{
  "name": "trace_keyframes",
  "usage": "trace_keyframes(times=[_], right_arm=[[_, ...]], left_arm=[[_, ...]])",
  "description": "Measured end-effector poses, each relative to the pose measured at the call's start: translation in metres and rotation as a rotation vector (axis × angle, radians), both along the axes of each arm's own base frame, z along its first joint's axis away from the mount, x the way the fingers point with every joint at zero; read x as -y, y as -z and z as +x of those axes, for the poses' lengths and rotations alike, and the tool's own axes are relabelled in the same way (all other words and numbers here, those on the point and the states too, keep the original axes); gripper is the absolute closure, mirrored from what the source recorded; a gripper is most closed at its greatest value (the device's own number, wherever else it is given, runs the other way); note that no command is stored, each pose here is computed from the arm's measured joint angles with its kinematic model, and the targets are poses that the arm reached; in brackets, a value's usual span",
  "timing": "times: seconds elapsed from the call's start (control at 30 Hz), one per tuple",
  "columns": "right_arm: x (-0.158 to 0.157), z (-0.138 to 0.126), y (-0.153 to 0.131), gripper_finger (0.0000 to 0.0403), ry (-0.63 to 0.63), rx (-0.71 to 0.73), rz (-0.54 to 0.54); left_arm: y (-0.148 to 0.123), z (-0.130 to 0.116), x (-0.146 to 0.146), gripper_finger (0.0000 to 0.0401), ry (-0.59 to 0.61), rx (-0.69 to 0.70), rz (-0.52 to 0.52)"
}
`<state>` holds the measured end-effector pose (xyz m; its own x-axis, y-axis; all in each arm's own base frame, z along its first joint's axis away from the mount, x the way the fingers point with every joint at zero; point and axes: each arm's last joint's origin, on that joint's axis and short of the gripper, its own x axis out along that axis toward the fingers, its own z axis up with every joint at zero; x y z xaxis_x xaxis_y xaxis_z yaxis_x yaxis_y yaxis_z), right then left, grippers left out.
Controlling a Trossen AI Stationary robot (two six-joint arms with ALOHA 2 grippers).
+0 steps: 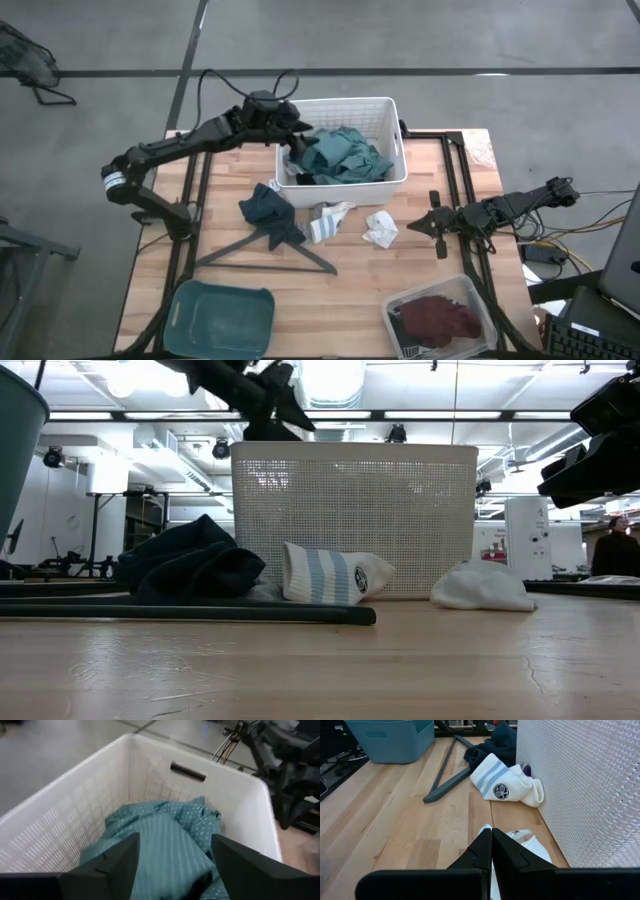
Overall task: Pick & Place Cloths
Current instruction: Put the blue polo into the white laundry bin, then put the dark blue shorts into the transparent bin
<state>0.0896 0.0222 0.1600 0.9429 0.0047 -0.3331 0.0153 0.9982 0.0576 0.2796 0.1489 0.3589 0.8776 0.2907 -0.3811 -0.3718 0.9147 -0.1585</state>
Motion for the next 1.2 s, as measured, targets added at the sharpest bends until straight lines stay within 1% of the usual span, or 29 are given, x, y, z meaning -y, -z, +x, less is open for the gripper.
trace_keyframes(times=[0.1,0.23,0.47,0.6,0.7,0.97,1.2], right_arm=[[0.000,0.000,0.000,0.0394,0.000,0.000,0.000],[0.000,0.000,0.000,0.0394,0.000,0.000,0.000],[0.000,0.000,0.000,0.0394,0.000,0.000,0.000],[0.000,0.000,0.000,0.0394,0.000,0.000,0.000],[0.000,0.000,0.000,0.0394,0.000,0.000,0.000],[0.000,0.000,0.000,0.0394,0.000,0.000,0.000],[0.000,0.000,0.000,0.0394,0.000,0.000,0.000]], left_arm=[[-0.012,-0.009,0.006,0.0136,0.013,0.030,0.045],[-0.028,-0.024,0.017,0.0133,0.026,0.076,0.089],[-0.047,-0.047,0.037,0.0135,0.053,0.111,0.110],[-0.050,-0.058,0.050,0.0135,0.082,0.096,0.100],[-0.048,-0.065,0.062,0.0135,0.120,0.093,0.100],[-0.028,-0.079,0.093,0.0135,0.234,0.079,0.096],[0.002,-0.092,0.125,0.0135,0.375,0.042,0.076]])
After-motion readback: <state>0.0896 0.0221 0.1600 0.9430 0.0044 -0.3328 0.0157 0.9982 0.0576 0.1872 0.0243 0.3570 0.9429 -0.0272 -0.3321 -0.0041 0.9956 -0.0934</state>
